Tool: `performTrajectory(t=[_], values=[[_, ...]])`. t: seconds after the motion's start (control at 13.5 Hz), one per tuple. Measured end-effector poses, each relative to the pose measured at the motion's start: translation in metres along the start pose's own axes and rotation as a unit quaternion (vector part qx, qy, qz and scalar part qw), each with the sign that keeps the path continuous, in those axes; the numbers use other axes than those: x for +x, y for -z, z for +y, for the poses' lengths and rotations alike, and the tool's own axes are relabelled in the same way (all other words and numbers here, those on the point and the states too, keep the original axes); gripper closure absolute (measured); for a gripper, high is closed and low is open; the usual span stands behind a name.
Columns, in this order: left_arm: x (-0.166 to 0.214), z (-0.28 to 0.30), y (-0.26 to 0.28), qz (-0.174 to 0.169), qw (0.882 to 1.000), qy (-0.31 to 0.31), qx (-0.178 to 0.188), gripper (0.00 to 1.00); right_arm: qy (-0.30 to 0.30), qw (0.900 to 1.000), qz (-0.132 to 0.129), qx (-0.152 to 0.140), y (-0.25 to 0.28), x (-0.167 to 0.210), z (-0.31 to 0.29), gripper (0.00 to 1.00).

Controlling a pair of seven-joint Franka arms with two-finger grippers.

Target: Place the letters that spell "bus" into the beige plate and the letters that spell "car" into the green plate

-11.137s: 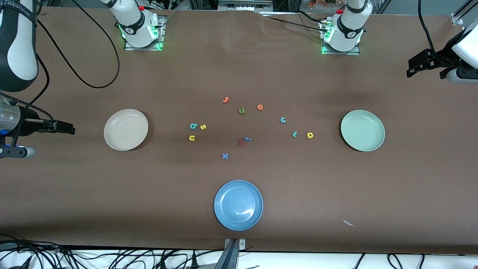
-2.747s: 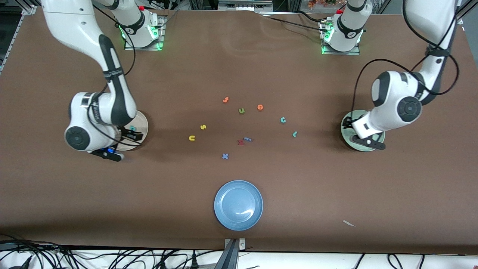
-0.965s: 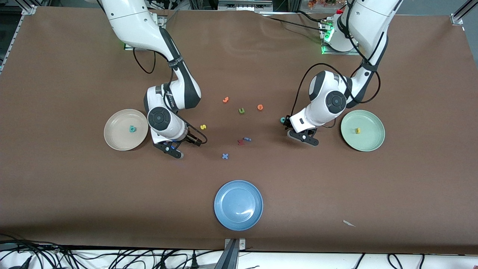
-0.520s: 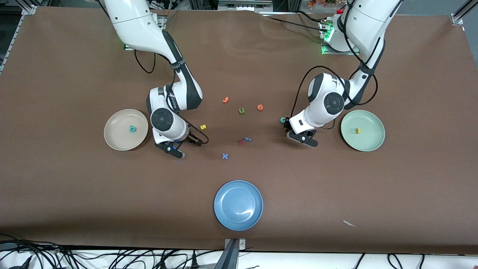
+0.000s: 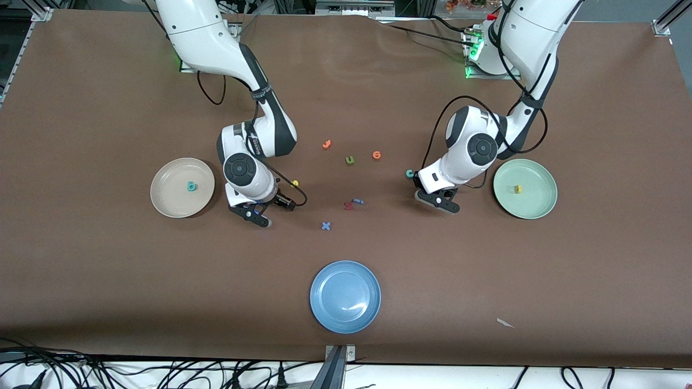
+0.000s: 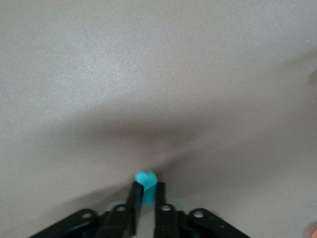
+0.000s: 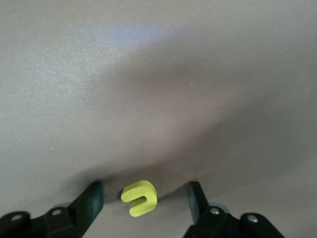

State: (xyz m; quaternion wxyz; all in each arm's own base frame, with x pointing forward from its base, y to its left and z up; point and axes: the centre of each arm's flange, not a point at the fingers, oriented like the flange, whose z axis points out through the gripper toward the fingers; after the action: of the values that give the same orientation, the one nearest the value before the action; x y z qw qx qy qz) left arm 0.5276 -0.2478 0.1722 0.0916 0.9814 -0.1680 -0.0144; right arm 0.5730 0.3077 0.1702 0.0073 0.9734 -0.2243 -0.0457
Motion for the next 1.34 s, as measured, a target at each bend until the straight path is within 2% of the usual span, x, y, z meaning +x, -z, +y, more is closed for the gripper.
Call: performTrajectory(t=[0.15, 0.22, 0.37, 0.59, 0.82, 0.97, 1.04, 1.34], values=[[0.0, 0.0, 0.0, 0.0, 1.0, 0.0, 0.0, 0.87, 0.0, 1.0, 0.0, 0.001, 0.002, 0.0, 0.0, 0.52], [0.0, 0.0, 0.0, 0.0, 1.0, 0.0, 0.0, 0.88, 0.0, 1.0, 0.0, 0.0, 0.002, 0.0, 0.0, 0.52], [0.001, -0.001, 0.001, 0.001, 1.0, -0.001, 0.002, 0.89, 0.0, 1.0, 0.0, 0.0, 0.003, 0.0, 0.0, 0.65], [0.01, -0.027, 0.024, 0.006, 1.0, -0.007, 0.026, 0.89, 0.0, 1.0, 0.0, 0.0, 0.003, 0.0, 0.0, 0.65], [0.009, -0.08, 0.081, -0.008, 0.998, -0.001, 0.057, 0.89, -0.002, 1.0, -0.006, -0.005, 0.007, 0.002, 0.002, 0.65], [-0.003, -0.122, 0.118, -0.024, 0.996, -0.001, 0.086, 0.89, -0.016, 0.999, -0.019, -0.022, 0.026, 0.017, 0.015, 0.71], [-0.01, -0.139, 0.13, -0.032, 0.995, -0.006, 0.093, 0.89, -0.022, 0.999, -0.026, -0.032, 0.042, 0.029, 0.026, 0.71], [-0.049, -0.187, 0.132, -0.059, 0.994, -0.028, 0.084, 0.89, 0.003, 0.995, -0.076, -0.068, 0.095, 0.071, 0.094, 0.71]])
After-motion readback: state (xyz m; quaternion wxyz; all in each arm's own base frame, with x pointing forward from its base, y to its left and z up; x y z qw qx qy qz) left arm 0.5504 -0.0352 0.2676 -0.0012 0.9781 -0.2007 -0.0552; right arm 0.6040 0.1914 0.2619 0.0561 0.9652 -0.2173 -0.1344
